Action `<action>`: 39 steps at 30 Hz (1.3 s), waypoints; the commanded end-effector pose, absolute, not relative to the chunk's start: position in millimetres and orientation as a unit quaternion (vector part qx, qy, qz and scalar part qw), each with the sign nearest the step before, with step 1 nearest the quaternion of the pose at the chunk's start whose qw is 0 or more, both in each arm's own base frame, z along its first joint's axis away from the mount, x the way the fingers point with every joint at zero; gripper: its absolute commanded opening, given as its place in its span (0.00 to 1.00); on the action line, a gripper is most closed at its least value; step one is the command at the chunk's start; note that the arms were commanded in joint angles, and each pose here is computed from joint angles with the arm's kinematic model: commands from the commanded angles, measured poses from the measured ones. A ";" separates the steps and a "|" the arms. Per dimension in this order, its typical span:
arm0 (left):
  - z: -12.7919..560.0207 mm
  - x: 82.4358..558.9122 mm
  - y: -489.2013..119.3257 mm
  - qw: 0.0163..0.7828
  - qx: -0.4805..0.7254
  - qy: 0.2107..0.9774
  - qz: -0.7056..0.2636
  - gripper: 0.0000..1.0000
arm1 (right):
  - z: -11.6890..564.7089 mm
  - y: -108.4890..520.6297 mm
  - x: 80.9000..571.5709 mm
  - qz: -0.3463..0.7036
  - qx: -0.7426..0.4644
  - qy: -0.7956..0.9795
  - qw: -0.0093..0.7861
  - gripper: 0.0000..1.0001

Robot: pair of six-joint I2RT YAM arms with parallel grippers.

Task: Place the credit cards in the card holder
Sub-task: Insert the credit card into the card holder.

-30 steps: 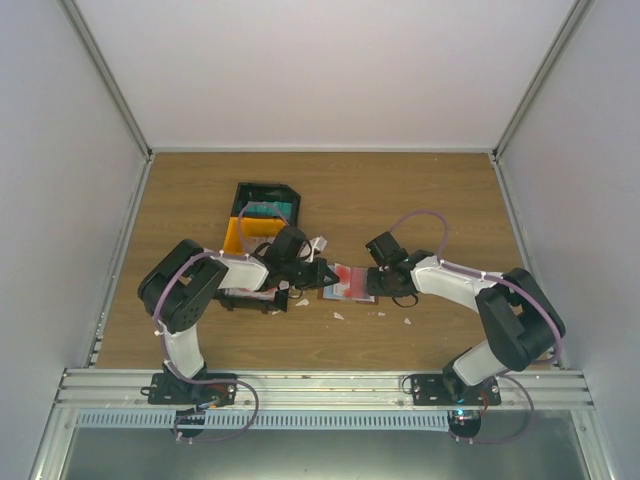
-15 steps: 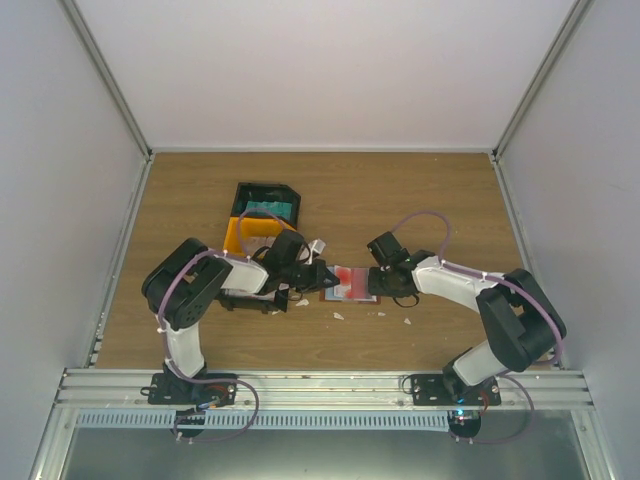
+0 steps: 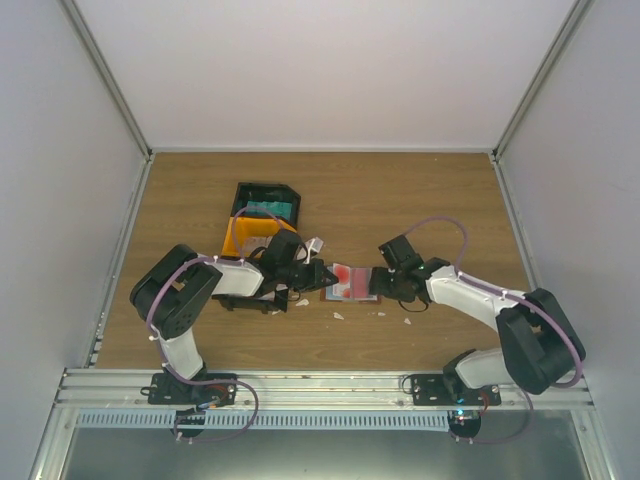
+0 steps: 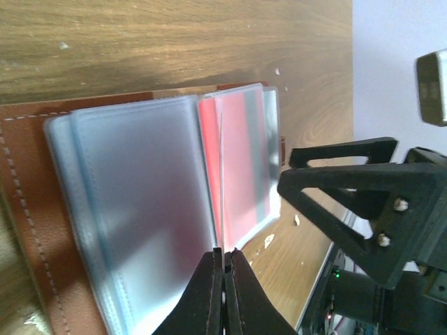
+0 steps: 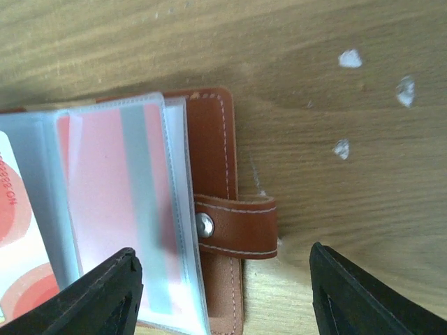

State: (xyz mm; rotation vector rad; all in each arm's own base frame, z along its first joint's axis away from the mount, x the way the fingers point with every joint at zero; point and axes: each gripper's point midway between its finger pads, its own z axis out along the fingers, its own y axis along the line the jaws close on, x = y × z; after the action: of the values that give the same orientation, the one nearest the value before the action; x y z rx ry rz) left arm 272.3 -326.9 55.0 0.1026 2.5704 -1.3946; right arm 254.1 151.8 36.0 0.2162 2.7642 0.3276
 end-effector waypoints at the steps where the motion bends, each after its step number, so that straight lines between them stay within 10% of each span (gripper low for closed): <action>1: 68.4 268.0 -336.5 0.112 0.062 0.854 -0.505 0.00 | 27.5 159.4 246.3 0.152 0.076 0.973 0.154 0.67; 15: 53.7 273.5 -343.0 0.109 0.050 0.845 -0.521 0.00 | 8.0 148.1 230.0 0.111 0.065 0.986 0.108 0.42; 39: 30.7 274.0 -351.5 0.104 0.041 0.847 -0.520 0.00 | 7.9 158.8 228.2 0.138 0.064 0.984 0.096 0.34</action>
State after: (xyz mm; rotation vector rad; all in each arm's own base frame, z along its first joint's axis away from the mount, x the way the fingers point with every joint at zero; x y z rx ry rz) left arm 270.2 -343.2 31.7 0.1040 2.5283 -1.5437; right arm 241.0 161.6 20.1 0.1664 2.8462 0.4110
